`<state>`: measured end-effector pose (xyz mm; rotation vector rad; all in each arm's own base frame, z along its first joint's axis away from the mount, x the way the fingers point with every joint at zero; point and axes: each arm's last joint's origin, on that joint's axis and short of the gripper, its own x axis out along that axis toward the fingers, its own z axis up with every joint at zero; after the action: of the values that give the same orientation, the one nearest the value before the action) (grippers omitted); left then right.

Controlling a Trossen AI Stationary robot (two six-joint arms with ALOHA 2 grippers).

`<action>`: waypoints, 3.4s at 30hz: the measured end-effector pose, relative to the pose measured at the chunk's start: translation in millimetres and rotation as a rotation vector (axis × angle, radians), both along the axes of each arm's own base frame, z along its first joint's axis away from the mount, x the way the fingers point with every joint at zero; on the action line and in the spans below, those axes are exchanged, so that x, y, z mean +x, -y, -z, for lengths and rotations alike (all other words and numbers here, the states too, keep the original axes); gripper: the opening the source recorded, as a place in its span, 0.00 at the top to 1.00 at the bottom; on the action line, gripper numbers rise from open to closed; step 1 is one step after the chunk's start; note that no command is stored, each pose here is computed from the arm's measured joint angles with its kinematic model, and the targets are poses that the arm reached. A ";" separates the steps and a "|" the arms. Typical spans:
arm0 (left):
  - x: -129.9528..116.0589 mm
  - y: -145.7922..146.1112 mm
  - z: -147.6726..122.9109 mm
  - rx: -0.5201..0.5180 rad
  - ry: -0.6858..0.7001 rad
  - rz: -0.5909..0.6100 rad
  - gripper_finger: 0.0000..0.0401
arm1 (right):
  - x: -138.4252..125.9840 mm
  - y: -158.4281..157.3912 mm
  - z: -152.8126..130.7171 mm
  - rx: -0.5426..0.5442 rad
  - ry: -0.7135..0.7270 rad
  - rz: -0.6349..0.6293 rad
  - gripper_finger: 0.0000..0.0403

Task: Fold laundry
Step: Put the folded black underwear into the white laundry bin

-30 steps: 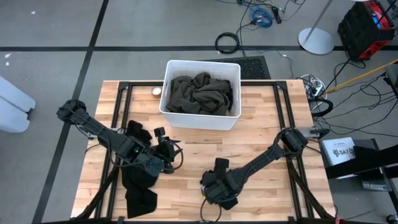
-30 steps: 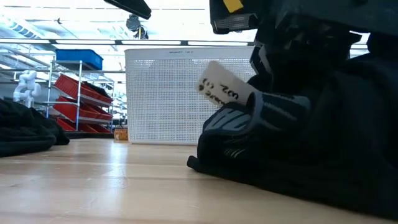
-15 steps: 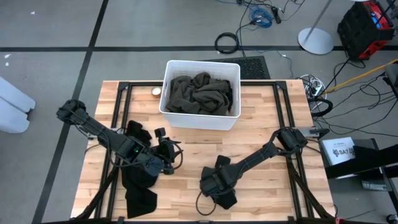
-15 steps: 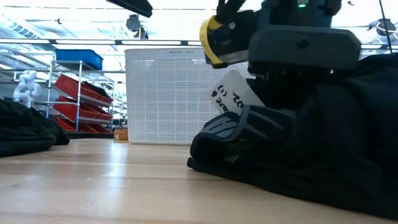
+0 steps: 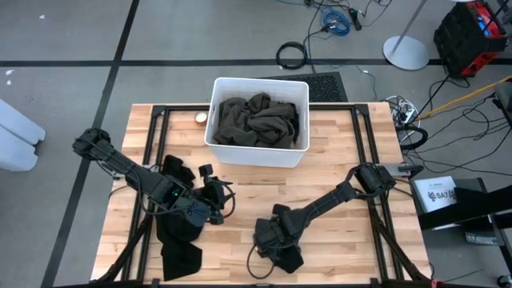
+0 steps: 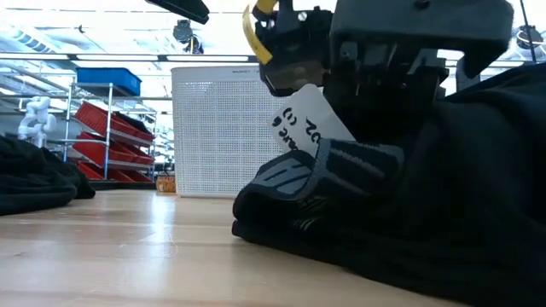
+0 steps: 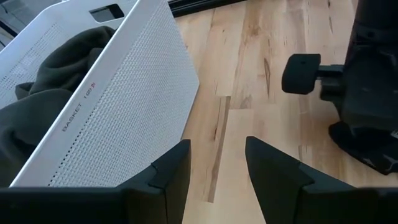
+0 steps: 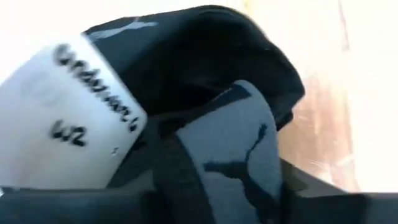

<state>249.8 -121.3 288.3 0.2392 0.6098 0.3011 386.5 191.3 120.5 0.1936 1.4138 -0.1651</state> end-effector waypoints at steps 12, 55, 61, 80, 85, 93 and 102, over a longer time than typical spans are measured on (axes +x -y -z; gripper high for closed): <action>0.0 0.0 0.0 0.002 -0.001 0.001 0.59 | -4.1 1.9 -23.3 -0.011 0.040 -0.113 0.96; 1.8 7.4 1.2 -0.118 -0.086 0.234 0.59 | -90.3 351.0 -296.3 -0.510 0.963 0.327 0.97; 2.6 6.6 1.2 -0.108 -0.097 0.263 0.59 | -68.5 408.3 -235.6 -0.393 0.802 0.335 0.97; 6.8 3.7 -0.6 -0.154 -0.076 0.272 0.59 | -49.2 420.8 -167.7 -0.287 0.461 0.273 0.68; 7.9 3.7 -1.6 -0.160 -0.063 0.273 0.59 | -53.6 417.7 -205.4 -0.287 0.448 0.258 0.55; 7.9 3.7 -1.5 -0.161 -0.064 0.272 0.59 | -63.6 395.2 -274.1 -0.286 0.478 0.235 0.48; 7.9 3.7 -1.6 -0.177 -0.059 0.260 0.59 | -56.4 386.8 -278.4 -0.360 0.436 0.233 0.68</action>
<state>257.7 -125.0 289.9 0.1546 0.6520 -0.0112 330.0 -195.5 399.0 0.0876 0.9063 -0.5325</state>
